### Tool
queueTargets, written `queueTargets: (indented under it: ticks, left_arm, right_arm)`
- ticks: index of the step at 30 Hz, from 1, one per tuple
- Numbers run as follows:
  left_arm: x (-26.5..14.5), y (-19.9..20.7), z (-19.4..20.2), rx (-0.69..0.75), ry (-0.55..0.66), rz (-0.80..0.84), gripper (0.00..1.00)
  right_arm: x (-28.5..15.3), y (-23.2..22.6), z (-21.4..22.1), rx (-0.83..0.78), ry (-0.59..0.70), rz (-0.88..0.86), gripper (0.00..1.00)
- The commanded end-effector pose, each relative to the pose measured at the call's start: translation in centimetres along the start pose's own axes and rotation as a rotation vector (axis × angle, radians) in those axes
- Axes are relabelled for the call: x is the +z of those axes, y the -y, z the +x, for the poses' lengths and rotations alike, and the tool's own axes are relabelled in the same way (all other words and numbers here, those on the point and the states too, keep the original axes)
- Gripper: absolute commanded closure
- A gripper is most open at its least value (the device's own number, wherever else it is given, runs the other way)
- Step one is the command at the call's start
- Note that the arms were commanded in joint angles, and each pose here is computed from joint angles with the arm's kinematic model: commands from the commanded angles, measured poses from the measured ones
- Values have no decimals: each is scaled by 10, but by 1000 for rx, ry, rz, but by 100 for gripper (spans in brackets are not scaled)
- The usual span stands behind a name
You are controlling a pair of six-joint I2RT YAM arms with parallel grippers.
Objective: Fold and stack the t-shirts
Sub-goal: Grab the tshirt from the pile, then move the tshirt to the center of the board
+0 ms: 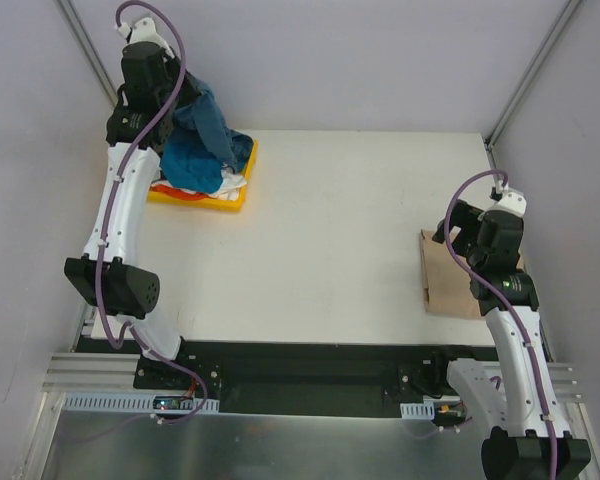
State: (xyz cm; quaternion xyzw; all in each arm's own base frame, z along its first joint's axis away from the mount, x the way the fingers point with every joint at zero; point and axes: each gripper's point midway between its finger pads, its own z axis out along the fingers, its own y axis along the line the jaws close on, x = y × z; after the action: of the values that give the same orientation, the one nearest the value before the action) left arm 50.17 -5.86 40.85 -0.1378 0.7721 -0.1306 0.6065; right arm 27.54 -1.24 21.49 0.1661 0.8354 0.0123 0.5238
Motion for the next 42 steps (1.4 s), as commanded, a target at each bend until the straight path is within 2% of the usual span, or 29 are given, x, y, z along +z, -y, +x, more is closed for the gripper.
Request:
queueTargets:
  ticks: [1, 7, 10, 15, 19, 23, 26, 27, 29, 30, 32, 33, 35, 36, 37, 38, 40, 41, 42]
  left_arm:
    - [-74, 70, -95, 61, 247, 215, 100]
    - [-125, 154, -114, 165, 346, 410, 100]
    - [-154, 188, -118, 140, 368, 525, 100]
    - [-215, 264, -96, 127, 330, 869, 100]
    - [-243, 301, -77, 166, 343, 958, 100]
    - [-241, 316, -63, 156, 319, 970, 100]
    - [-217, 307, -52, 137, 290, 869, 100]
    - [-199, 302, -32, 154, 244, 817, 100]
    - [-180, 281, -19, 157, 223, 693, 100]
    - [-157, 269, 16, 185, 148, 621, 100]
    - [-140, 239, 38, 193, 113, 491, 100]
    - [-120, 219, 83, 207, 21, 418, 100]
    - [-110, 193, 114, 201, -48, 357, 100]
    - [-95, 166, 156, 187, -140, 288, 100]
    - [-95, 153, 168, 169, -171, 274, 100]
    - [-91, 132, 206, 180, -258, 243, 100]
    - [-87, 102, 224, 109, -315, 187, 100]
    - [-88, 85, 250, 103, -389, 179, 100]
    - [-87, 75, 260, 81, -418, 160, 100]
  right_arm:
    - [-12, -11, -24, -4, 69, -50, 3]
    - [-15, -16, -25, -7, 77, -86, 3]
    - [-19, -15, -27, -6, 92, -84, 3]
    - [-23, -12, -30, 9, 123, -75, 3]
    - [-26, -6, -28, 24, 131, -50, 3]
    - [-30, -5, -29, 32, 148, -49, 3]
    - [-32, -5, -29, 34, 152, -52, 3]
    - [-32, -5, -28, 33, 146, -50, 3]
    - [-31, -6, -25, 33, 128, -57, 3]
    - [-28, -7, -22, 29, 109, -59, 3]
    - [-27, -12, -20, 31, 85, -82, 3]
    - [-24, -14, -16, 34, 61, -84, 3]
    - [-21, -19, -9, 37, 23, -107, 3]
    - [-20, -20, -4, 46, -1, -114, 3]
    - [-19, -24, 1, 51, -27, -131, 3]
    - [-17, -25, 9, 52, -63, -136, 3]
    - [-19, -26, 29, 66, -154, -131, 3]
    - [-18, -25, 40, 63, -201, -123, 3]
    - [-23, -27, 57, 65, -275, -134, 3]
